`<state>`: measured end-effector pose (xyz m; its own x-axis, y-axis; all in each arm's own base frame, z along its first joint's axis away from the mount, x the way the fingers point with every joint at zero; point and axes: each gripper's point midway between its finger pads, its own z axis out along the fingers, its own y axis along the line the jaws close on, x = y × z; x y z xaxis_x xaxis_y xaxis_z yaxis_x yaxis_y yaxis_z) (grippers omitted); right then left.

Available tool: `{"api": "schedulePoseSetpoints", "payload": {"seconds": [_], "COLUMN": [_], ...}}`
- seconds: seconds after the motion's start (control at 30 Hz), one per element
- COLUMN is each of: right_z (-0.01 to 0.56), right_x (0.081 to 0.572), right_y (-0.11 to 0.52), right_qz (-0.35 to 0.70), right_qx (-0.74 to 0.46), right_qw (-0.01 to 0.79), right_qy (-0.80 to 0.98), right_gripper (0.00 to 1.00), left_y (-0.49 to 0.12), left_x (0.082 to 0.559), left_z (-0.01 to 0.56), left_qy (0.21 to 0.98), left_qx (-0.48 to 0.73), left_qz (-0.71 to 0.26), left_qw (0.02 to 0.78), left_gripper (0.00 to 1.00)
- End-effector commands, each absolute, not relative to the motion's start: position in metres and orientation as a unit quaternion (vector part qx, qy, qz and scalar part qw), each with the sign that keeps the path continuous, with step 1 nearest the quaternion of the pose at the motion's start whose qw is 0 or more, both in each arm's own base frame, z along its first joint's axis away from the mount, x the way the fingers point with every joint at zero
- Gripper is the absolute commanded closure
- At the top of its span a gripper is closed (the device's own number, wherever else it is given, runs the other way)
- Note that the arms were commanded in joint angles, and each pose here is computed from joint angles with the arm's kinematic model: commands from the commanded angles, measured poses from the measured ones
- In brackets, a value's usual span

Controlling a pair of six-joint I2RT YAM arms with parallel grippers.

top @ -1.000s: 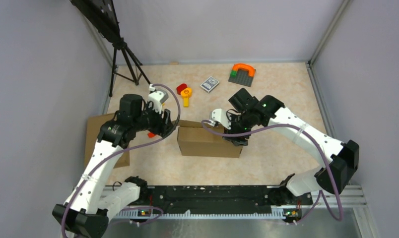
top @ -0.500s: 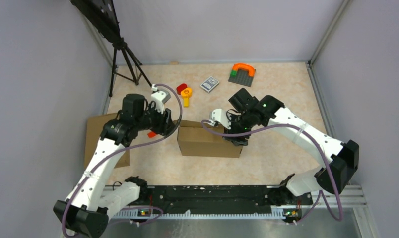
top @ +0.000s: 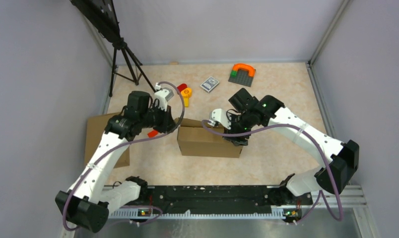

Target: Fold the paper box

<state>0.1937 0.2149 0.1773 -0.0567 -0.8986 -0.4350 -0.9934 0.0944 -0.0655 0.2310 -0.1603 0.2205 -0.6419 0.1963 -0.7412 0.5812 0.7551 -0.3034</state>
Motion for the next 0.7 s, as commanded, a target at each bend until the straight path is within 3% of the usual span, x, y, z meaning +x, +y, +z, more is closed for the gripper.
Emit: {"api": "schedulePoseSetpoints", "payload": {"seconds": [0.0, 0.67], "right_z": [0.187, 0.183], "right_x": [0.189, 0.189], "right_y": [0.224, 0.224], "right_qz": [0.145, 0.146], "right_qx": [-0.673, -0.670], "right_qw": [0.199, 0.194], "right_qy": [0.698, 0.702], "right_gripper": [0.43, 0.43], "left_y": [-0.172, -0.183], "left_x": [0.232, 0.213], "left_z": [0.238, 0.226], "left_qy": [0.870, 0.898], "left_qx": [0.189, 0.087], "left_qz": [-0.305, -0.352], "left_qw": [0.339, 0.250], "left_gripper": [0.91, 0.89]}}
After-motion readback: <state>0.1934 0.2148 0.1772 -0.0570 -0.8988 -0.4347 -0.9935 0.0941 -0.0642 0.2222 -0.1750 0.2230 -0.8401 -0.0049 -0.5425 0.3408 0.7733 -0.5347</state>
